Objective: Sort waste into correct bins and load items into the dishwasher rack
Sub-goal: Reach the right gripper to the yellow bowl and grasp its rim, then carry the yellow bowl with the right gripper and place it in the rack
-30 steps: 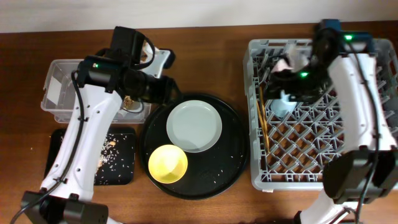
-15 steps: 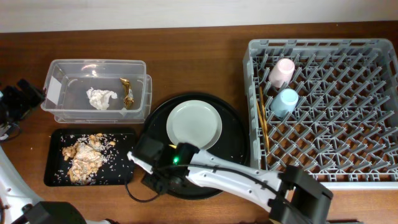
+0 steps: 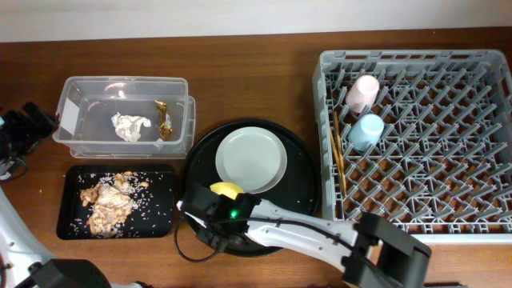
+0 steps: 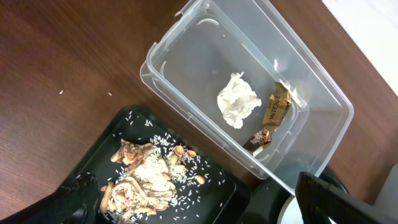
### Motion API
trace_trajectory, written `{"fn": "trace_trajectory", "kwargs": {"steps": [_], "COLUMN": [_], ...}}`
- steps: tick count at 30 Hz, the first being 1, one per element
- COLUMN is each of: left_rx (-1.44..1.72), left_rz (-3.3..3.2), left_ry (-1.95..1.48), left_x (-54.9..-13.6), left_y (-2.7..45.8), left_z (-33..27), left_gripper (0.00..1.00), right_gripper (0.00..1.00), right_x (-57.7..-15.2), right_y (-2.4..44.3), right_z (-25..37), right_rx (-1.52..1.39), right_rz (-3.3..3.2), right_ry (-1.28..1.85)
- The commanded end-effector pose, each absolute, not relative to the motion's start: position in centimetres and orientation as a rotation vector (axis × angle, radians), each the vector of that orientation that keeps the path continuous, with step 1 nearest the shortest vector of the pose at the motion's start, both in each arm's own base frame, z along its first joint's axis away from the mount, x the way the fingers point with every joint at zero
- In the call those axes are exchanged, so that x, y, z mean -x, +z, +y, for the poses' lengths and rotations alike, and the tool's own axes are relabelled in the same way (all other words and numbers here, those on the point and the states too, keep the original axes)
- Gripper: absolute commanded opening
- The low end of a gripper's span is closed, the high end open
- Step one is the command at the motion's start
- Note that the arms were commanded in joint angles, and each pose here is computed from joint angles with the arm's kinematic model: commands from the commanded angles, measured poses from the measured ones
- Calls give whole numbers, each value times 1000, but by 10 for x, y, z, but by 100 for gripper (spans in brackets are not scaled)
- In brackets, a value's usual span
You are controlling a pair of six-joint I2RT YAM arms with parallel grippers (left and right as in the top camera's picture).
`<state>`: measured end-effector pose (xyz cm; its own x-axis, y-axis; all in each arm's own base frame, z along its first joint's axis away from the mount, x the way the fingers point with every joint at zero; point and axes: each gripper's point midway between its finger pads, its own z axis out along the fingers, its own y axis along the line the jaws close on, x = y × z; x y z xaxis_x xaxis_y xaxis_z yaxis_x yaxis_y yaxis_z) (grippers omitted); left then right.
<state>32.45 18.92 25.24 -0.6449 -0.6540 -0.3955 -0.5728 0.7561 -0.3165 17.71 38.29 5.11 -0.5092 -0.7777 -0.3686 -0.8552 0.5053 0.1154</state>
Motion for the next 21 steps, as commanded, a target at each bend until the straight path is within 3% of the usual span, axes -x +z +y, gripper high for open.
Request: {"fn": "trace_trajectory", "kwargs": {"steps": [1,5,8,15,21], "left_rx": [917,917,917,917,917], "left_rz": [2436,2436,2436,2436,2436], "left_ry": [-209,-210,-210,-209,-209], "left_x": [-321,-322,-322,-321,-321], "left_y": [262,262,262,262,262], "left_z": [188,188,188,188,188], "left_gripper": [100,100,100,100,100], "right_gripper": [4,4,4,4,4], "right_x": [-179,-180,-209,-252,-278], "right_y": [168,269,312,290,188], "right_z": [398,334,207,104,56], "right_rx": [1296,1151,834,446,53], "right_rz": [2317,2261,2331,2361,2365], "right_ry": [609,751,842,1170,1551]}}
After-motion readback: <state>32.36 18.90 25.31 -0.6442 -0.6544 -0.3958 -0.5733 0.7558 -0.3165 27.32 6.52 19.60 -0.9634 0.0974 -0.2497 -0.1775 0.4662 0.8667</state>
